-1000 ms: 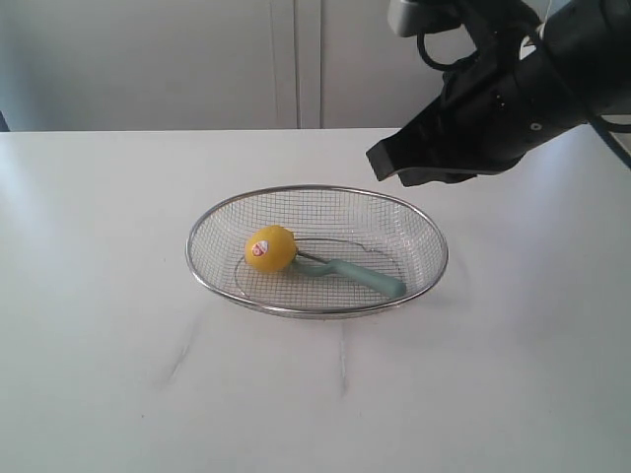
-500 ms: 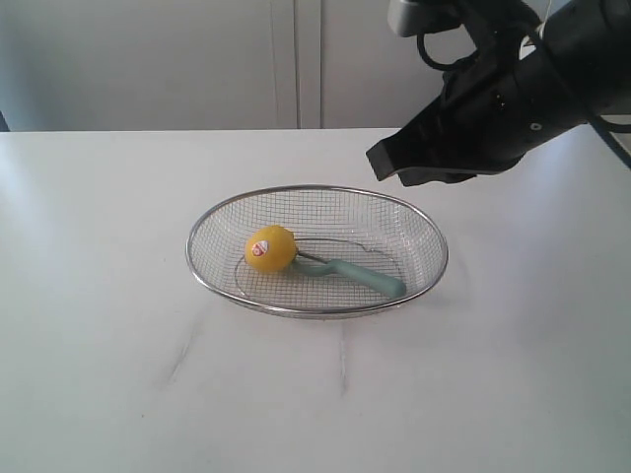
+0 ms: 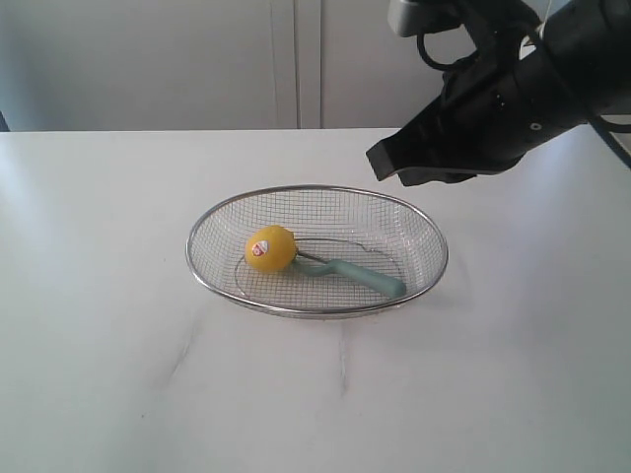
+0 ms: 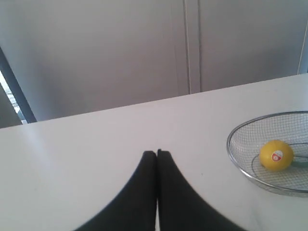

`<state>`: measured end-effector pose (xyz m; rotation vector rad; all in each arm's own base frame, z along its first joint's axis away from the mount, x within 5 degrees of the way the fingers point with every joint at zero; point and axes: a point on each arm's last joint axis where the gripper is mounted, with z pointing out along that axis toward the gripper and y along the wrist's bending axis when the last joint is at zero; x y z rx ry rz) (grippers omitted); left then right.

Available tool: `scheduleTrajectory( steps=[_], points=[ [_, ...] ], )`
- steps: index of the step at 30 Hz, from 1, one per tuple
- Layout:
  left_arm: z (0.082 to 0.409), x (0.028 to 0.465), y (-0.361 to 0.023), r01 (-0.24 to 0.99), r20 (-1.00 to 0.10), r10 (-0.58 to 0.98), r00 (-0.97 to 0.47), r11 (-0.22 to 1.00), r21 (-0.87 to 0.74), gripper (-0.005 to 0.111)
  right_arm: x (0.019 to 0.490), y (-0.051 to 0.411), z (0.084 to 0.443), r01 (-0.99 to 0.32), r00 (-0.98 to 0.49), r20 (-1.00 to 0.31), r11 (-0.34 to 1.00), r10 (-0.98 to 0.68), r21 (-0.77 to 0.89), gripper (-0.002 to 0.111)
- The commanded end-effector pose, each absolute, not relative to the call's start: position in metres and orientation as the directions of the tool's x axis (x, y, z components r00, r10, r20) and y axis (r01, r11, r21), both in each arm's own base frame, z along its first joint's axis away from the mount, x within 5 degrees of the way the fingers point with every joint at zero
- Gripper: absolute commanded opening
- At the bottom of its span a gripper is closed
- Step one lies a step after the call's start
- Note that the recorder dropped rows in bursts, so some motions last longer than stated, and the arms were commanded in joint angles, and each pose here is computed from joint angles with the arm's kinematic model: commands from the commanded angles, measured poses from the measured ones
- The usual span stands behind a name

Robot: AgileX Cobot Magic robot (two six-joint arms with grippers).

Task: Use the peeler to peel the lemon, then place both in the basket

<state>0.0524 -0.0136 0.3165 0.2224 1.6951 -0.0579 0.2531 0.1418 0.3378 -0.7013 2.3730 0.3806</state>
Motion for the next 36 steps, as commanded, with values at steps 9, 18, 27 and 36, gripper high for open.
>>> scheduleTrajectory(
  steps=[9,18,27,36],
  points=[
    [0.240,0.050,-0.009,0.117,-0.998,0.056,-0.034,0.992,0.051,0.000,0.252,0.141,0.339,-0.568,-0.654,-0.654,0.818,-0.381,0.092,0.000],
    [0.203,0.055,-0.008,0.104,-0.994,0.071,-0.078,0.993,0.062,0.000,0.253,0.141,0.340,-0.567,-0.648,-0.662,0.819,-0.377,0.088,0.000],
    [0.184,0.056,-0.008,0.122,-0.983,0.098,-0.155,0.989,0.080,0.000,0.253,0.141,0.340,-0.567,-0.648,-0.662,0.819,-0.377,0.088,0.000],
    [0.168,0.051,-0.013,0.200,-0.935,0.162,-0.315,0.975,0.102,0.000,0.253,0.141,0.340,-0.567,-0.648,-0.662,0.819,-0.377,0.088,0.000]
  ],
)
